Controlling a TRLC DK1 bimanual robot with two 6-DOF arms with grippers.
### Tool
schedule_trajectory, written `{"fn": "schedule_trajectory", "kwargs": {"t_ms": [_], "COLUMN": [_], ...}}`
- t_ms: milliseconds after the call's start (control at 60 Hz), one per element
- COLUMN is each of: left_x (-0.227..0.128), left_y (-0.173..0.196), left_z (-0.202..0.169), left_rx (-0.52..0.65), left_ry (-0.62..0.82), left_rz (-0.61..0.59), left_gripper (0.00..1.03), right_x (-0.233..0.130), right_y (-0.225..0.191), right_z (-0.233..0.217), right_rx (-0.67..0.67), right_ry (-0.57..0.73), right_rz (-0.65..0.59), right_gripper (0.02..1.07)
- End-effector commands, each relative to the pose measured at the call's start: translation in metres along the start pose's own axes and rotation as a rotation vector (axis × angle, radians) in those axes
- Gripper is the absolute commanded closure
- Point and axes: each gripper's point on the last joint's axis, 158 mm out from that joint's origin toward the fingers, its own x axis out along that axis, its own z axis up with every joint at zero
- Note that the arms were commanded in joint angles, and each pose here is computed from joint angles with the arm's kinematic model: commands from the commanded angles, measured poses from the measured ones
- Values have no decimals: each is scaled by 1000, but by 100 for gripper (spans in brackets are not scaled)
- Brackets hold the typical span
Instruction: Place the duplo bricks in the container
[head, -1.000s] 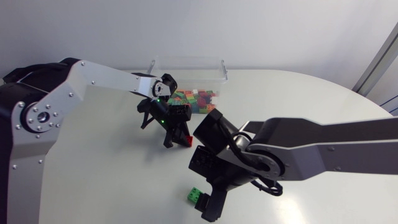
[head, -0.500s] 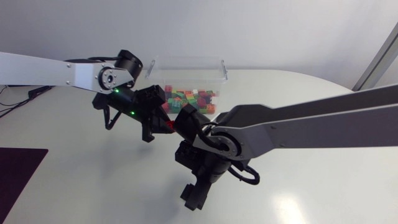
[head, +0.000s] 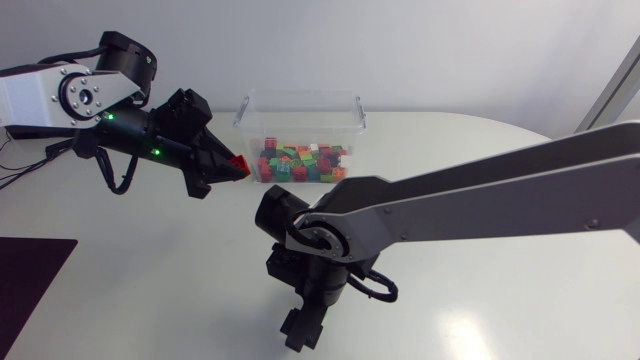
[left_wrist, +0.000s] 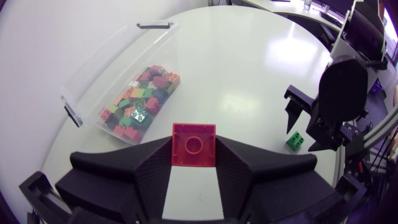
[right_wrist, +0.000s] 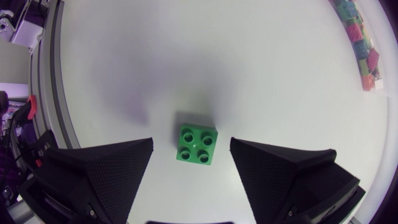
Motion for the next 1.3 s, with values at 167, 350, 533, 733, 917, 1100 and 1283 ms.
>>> {"fn": "schedule_trajectory", "kwargs": {"t_ms": [167,350,533,733,917,1100,1283], "left_x": [-12,-18,-18,-15,-16,-8,7], "left_y": [-1,1,-5,-8,1,24,54], "left_z": [1,6,14,14,21,35,57], "left_rx": [-20,-16,-6,-4,-20,-60,-109], "left_ry": [-20,-32,-43,-41,-66,-94,-135], "left_rz": [21,36,27,19,48,112,180], "left_gripper": [71,71,71,71,71,71,70], "right_x": [7,4,12,21,16,-17,-70], "right_y": [6,4,6,9,7,-16,-47], "right_z": [2,-5,-14,-18,-21,-15,2], "right_rx": [41,53,54,49,54,109,167], "right_ry": [59,90,120,147,139,47,-91], "right_rz": [15,17,26,33,29,6,-42], "right_gripper": [25,36,45,64,70,70,70]}}
